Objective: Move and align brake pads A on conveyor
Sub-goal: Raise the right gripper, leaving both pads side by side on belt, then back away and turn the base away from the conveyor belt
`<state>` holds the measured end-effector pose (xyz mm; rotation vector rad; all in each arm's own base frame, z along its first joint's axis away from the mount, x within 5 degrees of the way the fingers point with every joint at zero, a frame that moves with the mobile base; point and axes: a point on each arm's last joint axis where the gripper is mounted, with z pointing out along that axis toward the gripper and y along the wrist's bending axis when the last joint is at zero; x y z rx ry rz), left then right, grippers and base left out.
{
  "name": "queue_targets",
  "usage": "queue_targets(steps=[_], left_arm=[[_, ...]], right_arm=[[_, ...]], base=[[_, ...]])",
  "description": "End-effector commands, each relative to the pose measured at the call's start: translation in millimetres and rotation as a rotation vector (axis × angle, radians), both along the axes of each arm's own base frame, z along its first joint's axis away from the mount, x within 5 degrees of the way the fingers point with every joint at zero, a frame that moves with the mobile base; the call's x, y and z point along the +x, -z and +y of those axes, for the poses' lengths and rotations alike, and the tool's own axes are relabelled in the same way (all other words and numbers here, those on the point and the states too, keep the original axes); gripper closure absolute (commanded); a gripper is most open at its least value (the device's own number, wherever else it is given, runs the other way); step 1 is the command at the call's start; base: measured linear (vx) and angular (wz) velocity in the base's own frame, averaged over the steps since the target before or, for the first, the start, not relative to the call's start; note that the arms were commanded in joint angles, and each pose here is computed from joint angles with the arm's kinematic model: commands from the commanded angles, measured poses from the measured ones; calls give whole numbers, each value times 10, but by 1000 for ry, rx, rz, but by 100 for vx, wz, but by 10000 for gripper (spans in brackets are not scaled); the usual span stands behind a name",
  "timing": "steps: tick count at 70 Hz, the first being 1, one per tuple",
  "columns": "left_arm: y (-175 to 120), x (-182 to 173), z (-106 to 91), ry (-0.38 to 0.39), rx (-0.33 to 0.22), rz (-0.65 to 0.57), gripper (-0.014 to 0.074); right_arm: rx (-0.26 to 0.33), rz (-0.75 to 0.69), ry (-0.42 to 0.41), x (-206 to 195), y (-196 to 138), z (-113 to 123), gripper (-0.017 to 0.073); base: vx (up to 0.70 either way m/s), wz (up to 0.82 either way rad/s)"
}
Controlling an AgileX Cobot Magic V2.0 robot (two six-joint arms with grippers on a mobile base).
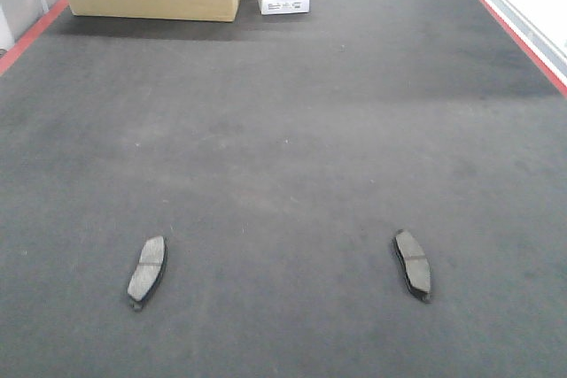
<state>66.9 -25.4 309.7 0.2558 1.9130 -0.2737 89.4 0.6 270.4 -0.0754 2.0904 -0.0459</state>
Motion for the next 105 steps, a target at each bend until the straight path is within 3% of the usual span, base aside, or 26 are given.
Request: queue_targets(steps=[1,81,105], left_arm=[[-117,21,-3,-7,-35,-75,600],[-117,21,-3,-6,-35,-75,600],[-114,20,-4,-6,-34,-72,600]], right_arm=[[-4,-88,-3,36,-137,0,560],[-4,-88,-3,36,-137,0,560],[-4,-88,-3,36,-137,0,560]], base=[[-12,-5],[-23,5],[-14,-26]])
